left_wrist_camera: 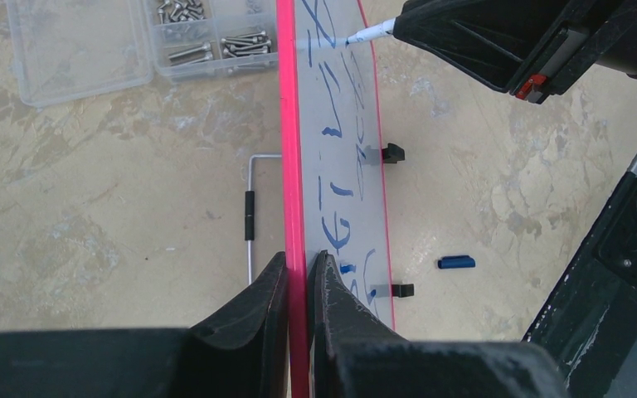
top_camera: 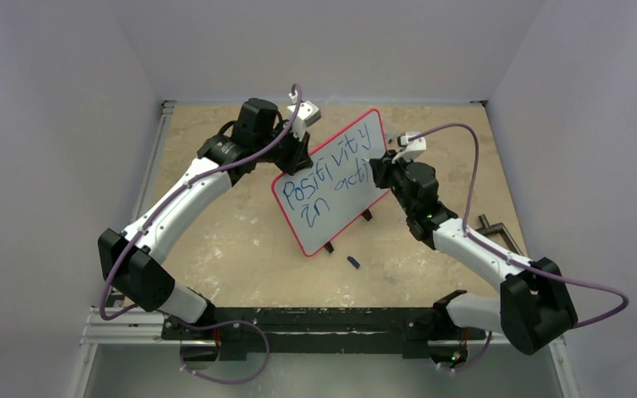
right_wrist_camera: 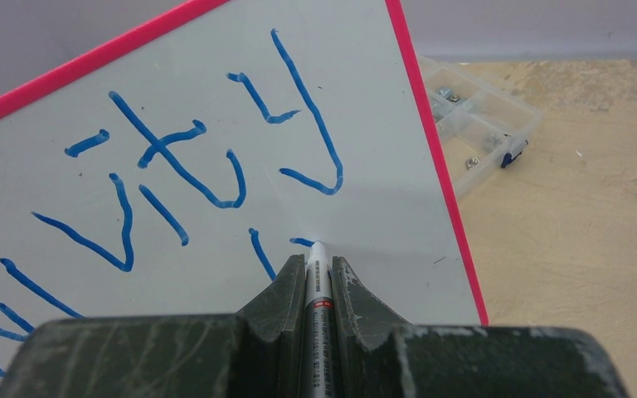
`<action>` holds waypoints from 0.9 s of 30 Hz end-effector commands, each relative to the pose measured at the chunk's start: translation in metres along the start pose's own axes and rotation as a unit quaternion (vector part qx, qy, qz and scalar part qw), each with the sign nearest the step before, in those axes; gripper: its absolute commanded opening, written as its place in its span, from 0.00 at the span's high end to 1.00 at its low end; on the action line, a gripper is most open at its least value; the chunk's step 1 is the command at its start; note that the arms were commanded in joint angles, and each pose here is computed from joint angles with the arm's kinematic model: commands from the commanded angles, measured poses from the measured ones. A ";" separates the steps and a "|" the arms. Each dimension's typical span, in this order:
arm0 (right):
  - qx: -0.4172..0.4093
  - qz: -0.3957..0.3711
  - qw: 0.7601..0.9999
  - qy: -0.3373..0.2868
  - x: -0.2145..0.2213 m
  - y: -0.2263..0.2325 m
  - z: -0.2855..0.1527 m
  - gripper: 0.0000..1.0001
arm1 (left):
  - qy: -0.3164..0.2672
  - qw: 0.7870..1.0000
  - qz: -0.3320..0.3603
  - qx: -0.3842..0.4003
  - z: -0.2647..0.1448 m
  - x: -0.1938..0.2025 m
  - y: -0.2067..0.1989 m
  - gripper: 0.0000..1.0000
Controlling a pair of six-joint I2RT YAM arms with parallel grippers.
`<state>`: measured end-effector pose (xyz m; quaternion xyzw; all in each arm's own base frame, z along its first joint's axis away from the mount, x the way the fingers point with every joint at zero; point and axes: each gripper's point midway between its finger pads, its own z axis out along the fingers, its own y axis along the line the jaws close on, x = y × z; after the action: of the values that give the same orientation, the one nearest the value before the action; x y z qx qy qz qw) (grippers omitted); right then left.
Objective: Write a sentence on the whiteboard
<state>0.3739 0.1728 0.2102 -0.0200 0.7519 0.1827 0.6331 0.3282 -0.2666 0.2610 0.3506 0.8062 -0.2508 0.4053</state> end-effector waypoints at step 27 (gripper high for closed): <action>0.024 0.013 0.999 -0.043 -0.021 -0.010 -0.014 1.00 | 0.051 0.998 0.044 0.001 -0.006 0.030 -0.001 1.00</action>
<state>0.3631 0.1567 0.2195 0.0003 0.7437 0.1690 0.6468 0.3247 -0.2669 0.2632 0.3540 0.8037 -0.2549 0.4046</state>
